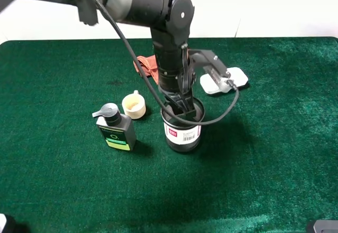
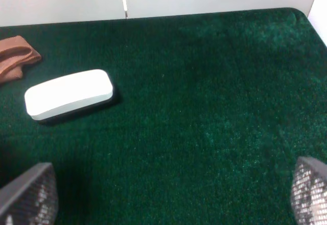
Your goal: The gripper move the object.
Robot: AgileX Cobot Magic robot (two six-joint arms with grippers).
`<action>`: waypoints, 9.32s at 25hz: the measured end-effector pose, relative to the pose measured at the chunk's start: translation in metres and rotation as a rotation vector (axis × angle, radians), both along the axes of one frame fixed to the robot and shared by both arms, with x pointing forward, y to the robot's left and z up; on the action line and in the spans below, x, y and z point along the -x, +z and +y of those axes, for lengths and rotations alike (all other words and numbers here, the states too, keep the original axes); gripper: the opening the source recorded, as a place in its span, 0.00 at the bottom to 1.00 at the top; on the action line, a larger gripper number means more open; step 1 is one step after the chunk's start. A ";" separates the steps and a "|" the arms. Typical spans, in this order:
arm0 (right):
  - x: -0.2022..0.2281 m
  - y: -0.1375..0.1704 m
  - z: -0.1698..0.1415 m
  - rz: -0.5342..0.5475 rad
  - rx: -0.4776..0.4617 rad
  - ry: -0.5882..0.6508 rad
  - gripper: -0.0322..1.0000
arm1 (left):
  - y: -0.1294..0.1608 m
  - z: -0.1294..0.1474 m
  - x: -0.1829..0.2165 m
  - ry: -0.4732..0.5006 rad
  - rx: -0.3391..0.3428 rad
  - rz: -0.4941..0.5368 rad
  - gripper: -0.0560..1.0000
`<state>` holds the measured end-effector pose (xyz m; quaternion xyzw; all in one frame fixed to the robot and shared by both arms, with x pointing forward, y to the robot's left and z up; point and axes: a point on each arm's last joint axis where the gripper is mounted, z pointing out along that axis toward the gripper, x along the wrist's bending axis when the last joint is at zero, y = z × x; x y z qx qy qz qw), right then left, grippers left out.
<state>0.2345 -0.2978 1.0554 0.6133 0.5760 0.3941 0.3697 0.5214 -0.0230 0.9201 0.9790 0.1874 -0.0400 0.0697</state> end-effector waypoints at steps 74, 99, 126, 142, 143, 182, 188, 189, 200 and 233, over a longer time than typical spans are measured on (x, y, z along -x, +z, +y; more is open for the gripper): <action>0.000 0.000 0.000 0.000 0.000 0.000 0.70 | 0.024 0.233 -0.056 0.694 -0.199 -0.078 0.12; 0.000 0.000 0.000 0.000 0.000 0.000 0.70 | 0.003 0.239 -0.049 0.674 -0.202 -0.157 0.12; 0.000 0.000 0.000 0.000 0.000 0.000 0.70 | 0.033 0.242 -0.043 0.706 -0.173 -0.199 0.94; 0.000 0.000 0.000 0.000 0.000 0.000 0.70 | 0.039 0.250 -0.043 0.733 -0.171 -0.207 0.94; 0.000 0.000 0.000 0.000 0.000 0.000 0.70 | 0.043 0.252 -0.042 0.738 -0.163 -0.217 0.94; 0.000 0.000 0.000 0.000 0.000 0.000 0.70 | 0.161 0.318 0.243 1.024 0.301 -0.522 0.94; 0.000 0.000 0.000 0.000 0.000 0.000 0.70 | 0.132 0.318 0.265 1.018 0.375 -0.512 0.94; 0.000 0.000 0.000 0.000 0.000 0.000 0.70 | 0.126 0.317 0.267 1.017 0.390 -0.495 0.94; 0.000 0.000 0.000 0.000 0.000 0.000 0.70 | 0.121 0.319 0.269 1.038 0.402 -0.547 0.94; 0.000 0.000 0.000 0.000 0.000 0.000 0.70 | 0.122 0.318 0.295 1.210 0.430 -0.791 0.94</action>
